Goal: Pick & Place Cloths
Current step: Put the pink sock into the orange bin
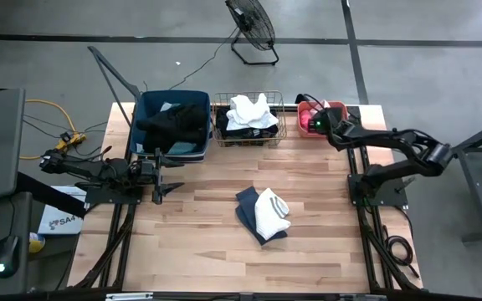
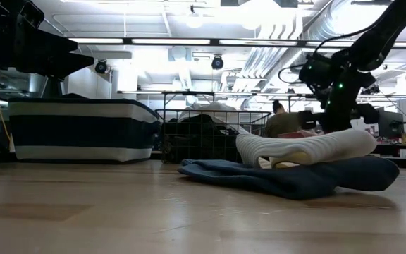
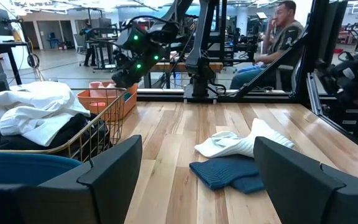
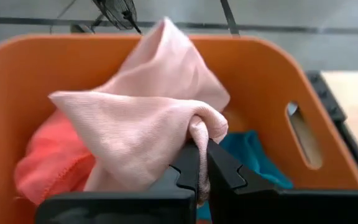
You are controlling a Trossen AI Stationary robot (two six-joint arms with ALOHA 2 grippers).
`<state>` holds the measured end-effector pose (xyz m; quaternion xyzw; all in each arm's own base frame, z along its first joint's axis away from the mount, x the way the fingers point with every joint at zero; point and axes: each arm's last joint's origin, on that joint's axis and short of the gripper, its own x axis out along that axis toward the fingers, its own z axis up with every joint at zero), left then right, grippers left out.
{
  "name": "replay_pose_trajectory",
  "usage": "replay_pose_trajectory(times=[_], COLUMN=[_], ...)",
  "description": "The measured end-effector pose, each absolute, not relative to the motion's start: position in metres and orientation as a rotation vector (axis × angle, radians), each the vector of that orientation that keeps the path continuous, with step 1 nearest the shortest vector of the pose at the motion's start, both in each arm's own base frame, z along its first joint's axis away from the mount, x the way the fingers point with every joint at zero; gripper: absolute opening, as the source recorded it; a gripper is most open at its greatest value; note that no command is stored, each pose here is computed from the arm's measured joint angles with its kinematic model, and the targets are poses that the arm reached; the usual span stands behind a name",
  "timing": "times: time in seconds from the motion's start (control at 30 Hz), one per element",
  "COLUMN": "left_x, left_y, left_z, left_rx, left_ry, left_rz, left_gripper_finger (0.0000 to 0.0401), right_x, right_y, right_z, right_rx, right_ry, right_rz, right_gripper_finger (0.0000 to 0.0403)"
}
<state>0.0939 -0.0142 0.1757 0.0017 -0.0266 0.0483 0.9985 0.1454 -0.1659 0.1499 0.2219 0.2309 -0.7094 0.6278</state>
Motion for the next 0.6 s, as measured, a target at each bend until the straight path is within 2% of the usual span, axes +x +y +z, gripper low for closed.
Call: replay_pose_trajectory(times=[0.3,0.6], left_x=[0.094,0.094], left_y=[-0.014,-0.014], left_z=[0.176,0.176], left_rx=[0.004,0.004], left_ry=[-0.053,-0.053], left_rz=[0.097,0.097], left_gripper_finger=[0.0300,0.0300], right_x=[0.150,0.151], right_y=[-0.169,-0.169], right_z=[0.133,0.133], right_rx=[0.564,0.584], right_ry=[0.564,0.571], right_rz=[-1.623,-1.589], right_gripper_finger=[0.0012,0.0084])
